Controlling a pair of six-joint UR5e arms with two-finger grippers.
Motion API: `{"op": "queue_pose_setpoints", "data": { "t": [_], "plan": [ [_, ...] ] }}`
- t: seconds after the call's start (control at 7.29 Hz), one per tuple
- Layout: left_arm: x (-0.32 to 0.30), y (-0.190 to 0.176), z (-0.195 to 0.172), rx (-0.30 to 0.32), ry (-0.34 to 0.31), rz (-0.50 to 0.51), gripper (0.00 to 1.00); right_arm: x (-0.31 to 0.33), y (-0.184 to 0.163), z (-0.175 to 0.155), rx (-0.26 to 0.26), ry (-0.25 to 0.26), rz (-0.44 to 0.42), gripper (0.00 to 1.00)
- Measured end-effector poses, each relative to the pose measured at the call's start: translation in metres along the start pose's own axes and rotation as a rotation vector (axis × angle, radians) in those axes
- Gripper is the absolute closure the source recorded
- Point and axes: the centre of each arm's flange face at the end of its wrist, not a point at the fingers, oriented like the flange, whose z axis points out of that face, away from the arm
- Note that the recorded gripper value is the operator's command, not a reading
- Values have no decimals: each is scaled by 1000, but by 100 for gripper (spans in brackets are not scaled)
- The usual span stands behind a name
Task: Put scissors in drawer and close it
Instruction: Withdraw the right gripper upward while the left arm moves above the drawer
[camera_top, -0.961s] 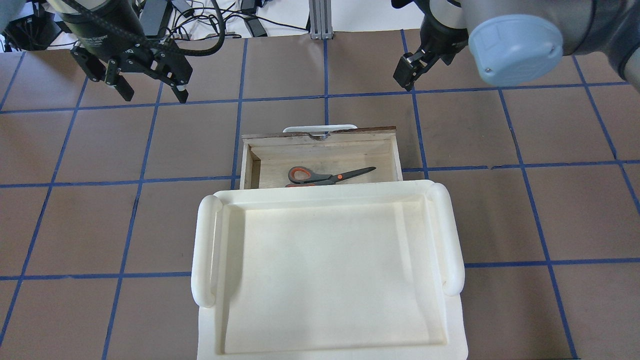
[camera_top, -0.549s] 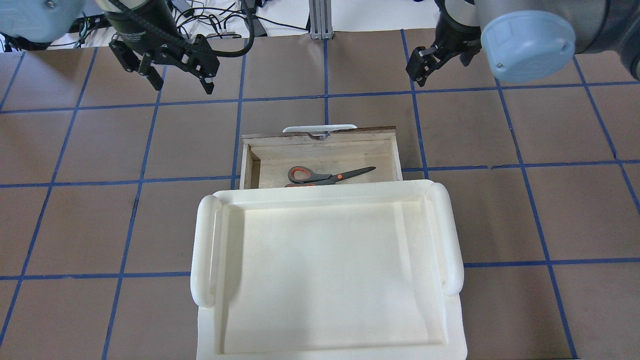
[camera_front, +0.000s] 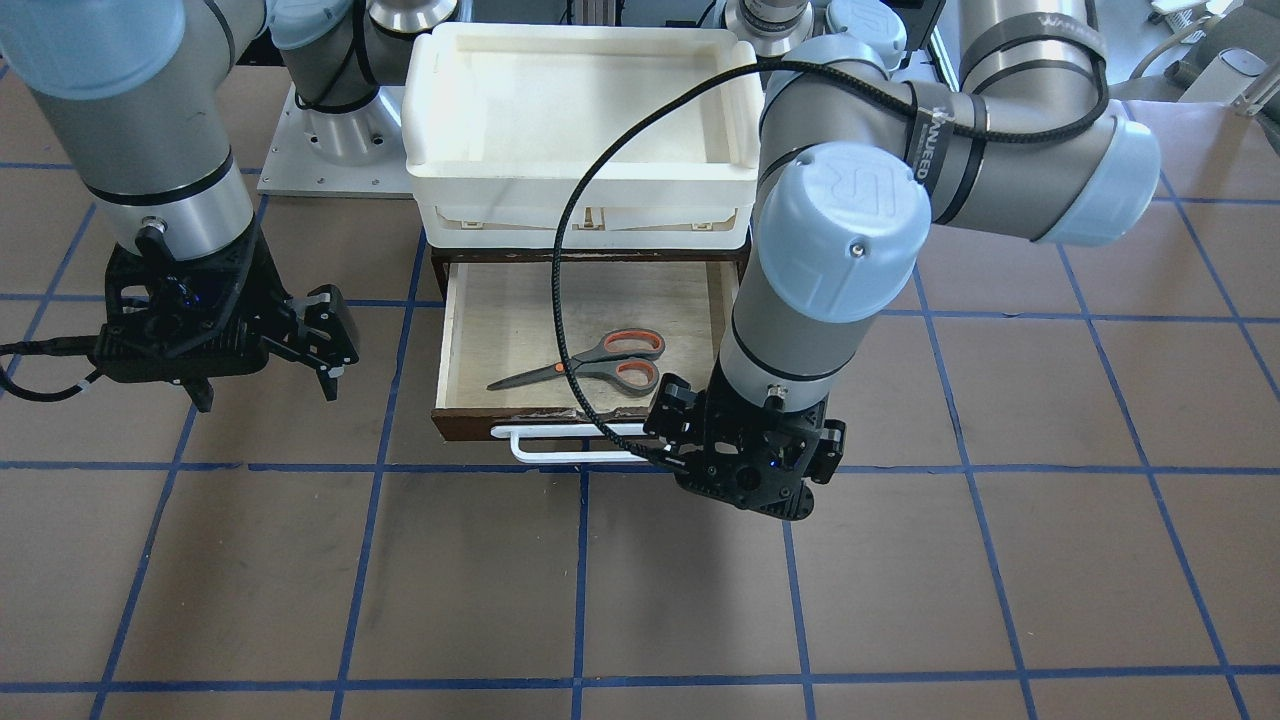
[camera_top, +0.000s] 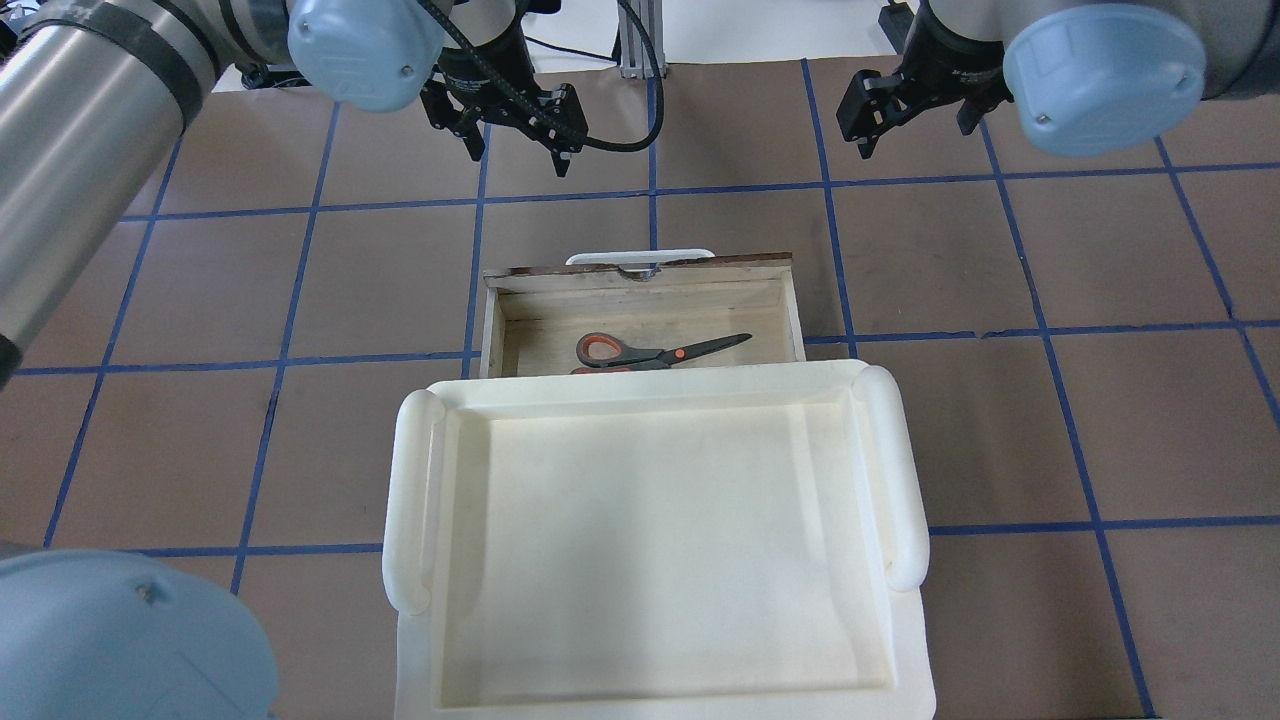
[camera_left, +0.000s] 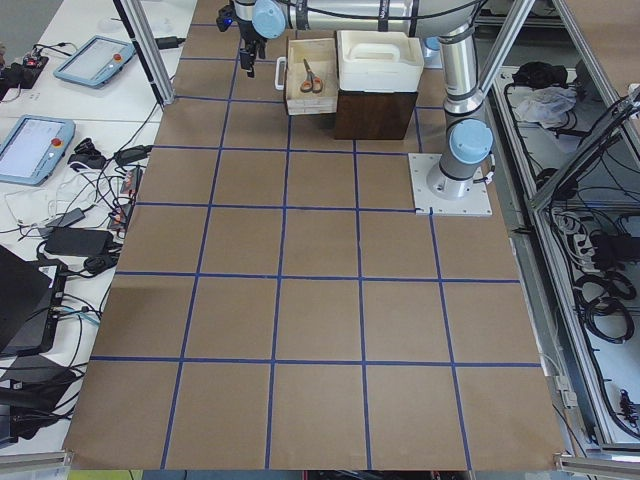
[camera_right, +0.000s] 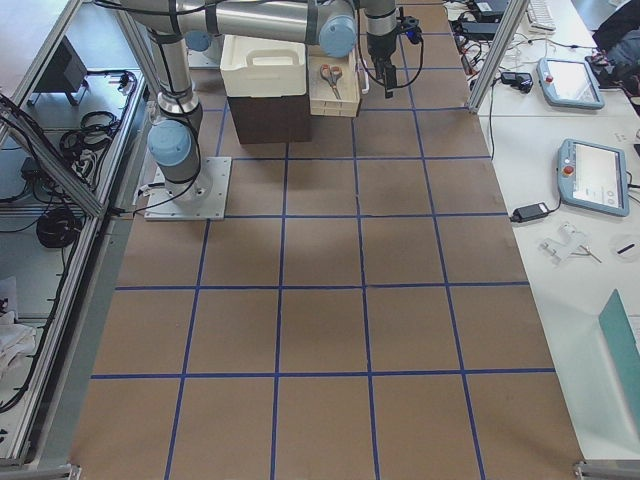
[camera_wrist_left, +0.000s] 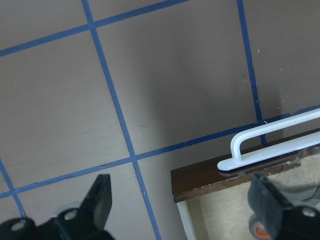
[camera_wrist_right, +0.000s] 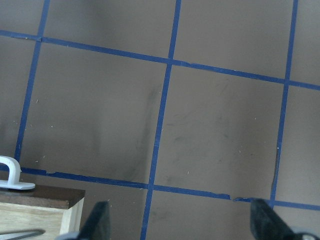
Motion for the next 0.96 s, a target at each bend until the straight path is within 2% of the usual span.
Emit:
{"op": "queue_pose_setpoints", "data": {
  "t": [0.14, 0.41, 0.69, 0.96],
  "plan": [
    [4, -6, 11, -6, 15, -8, 0, -1, 9, -7, -30, -7, 43, 0],
    [9, -12, 30, -28, 15, -10, 0, -2, 22, -17, -72, -7, 67, 0],
    [14, -11, 30, -31, 10, -7, 0, -1, 25, -20, -76, -2, 67, 0],
    [26, -13, 55, -68, 14, -22, 0, -1, 25, -23, -68, -3, 74, 0]
  ]
}}
